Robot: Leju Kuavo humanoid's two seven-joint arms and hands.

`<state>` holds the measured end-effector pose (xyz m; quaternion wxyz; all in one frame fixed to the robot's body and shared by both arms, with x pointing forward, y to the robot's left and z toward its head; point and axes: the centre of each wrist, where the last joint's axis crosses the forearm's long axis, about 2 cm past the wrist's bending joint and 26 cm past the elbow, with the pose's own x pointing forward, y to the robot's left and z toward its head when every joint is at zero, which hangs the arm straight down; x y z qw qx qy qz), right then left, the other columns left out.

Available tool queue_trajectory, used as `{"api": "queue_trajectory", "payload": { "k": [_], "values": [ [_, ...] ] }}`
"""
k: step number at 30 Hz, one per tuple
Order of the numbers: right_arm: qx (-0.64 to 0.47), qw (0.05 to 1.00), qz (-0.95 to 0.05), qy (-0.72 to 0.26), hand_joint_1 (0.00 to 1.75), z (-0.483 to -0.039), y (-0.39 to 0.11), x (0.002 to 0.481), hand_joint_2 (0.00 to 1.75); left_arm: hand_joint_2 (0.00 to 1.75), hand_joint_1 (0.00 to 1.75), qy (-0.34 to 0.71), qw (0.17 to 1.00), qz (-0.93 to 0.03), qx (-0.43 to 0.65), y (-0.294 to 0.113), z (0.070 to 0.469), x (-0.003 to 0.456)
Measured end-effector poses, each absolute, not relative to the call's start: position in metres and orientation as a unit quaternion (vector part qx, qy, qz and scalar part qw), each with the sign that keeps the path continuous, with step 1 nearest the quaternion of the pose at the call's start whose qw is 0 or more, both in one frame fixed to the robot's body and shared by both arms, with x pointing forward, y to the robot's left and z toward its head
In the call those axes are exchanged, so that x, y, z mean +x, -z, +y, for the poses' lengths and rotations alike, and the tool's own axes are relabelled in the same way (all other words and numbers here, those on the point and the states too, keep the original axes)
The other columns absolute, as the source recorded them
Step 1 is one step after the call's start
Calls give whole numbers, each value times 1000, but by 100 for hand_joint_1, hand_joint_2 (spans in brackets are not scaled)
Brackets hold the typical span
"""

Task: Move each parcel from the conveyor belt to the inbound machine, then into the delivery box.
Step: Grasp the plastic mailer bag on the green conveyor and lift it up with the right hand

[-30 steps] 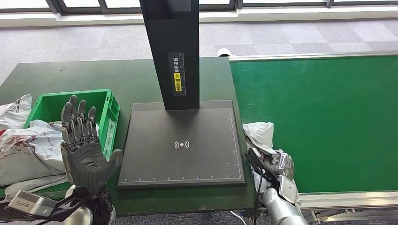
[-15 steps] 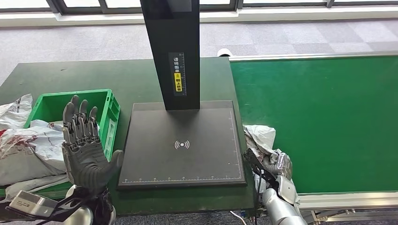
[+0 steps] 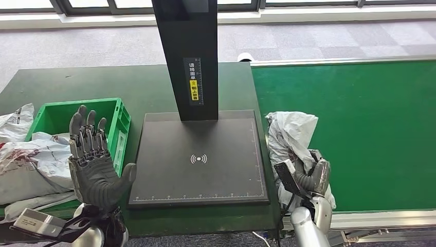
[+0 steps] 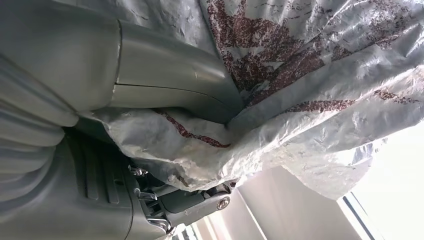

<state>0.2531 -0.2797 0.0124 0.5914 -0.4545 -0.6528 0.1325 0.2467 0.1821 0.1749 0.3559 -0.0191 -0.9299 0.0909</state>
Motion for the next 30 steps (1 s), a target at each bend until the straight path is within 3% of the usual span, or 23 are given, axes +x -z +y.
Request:
{"api": "queue_trajectory", "payload": {
  "k": [5, 11, 24, 30],
  "values": [
    [-475, 495, -725, -54, 175, -279, -48, 248, 175, 175, 0, -95, 359, -928, -16, -174, 180, 248],
    [-495, 443, -747, -24, 175, -282, -76, 245, 175, 175, 0, -92, 361, -928, -15, -172, 179, 249],
    [-499, 410, -763, -17, 175, -282, -94, 246, 175, 175, 0, -93, 359, -929, -9, -173, 179, 250],
    [-458, 393, -794, -70, 175, -248, -102, 261, 175, 175, 0, -92, 358, -929, -17, -174, 177, 250]
  ]
}}
